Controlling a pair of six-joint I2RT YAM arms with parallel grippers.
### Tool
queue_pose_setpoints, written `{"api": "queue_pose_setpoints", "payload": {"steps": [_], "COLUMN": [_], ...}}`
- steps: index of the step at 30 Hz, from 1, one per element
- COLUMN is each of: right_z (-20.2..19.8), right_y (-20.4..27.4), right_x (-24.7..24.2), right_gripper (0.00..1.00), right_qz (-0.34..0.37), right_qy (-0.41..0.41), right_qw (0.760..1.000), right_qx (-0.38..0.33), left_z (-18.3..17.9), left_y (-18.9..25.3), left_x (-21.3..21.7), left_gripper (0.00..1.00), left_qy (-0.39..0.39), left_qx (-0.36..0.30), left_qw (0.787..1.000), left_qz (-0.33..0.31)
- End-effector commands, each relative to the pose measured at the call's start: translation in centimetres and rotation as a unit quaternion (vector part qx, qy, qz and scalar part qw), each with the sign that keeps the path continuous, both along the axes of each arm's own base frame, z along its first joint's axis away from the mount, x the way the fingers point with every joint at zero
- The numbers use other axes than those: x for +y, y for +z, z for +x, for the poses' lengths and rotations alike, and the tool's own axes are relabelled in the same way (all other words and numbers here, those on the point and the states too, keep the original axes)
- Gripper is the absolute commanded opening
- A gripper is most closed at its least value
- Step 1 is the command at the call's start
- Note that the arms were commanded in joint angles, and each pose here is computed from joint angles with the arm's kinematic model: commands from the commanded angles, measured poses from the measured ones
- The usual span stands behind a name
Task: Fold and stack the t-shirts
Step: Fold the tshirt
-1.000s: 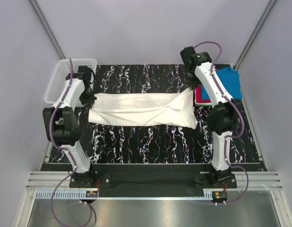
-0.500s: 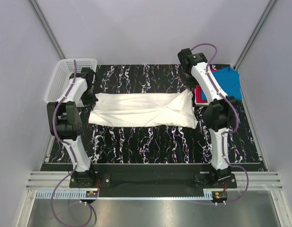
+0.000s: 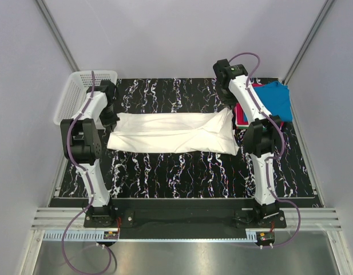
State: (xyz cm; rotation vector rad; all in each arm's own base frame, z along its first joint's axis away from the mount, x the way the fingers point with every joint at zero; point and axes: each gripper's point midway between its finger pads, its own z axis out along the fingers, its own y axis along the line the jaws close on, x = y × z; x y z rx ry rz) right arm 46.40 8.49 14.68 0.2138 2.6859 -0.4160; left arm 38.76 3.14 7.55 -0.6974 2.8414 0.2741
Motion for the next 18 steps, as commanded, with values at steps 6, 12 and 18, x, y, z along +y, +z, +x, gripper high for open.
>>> {"api": "queue_pose_setpoints", "payload": {"steps": [6, 12, 18], "right_z": [1.2, 1.3, 1.4], "right_y": [0.0, -1.0, -2.0], "right_x": [-1.4, -1.4, -1.1], "right_gripper": [0.00, 0.00, 0.00], "right_qz": [-0.023, -0.025, -0.022], "right_qy": [-0.025, -0.025, -0.023], "right_qw": [0.999, 0.999, 0.999], "right_qx": [-0.014, -0.003, 0.006], "left_z": [2.3, 2.5, 2.5], "left_y": [0.1, -0.7, -1.1], "left_x": [0.8, 0.5, 0.2], "left_gripper": [0.00, 0.00, 0.00], "left_qy": [-0.011, -0.016, -0.021], "left_qx": [-0.010, -0.001, 0.004], "left_qw": [1.000, 1.000, 1.000], "left_qz": [0.016, 0.010, 0.013]}}
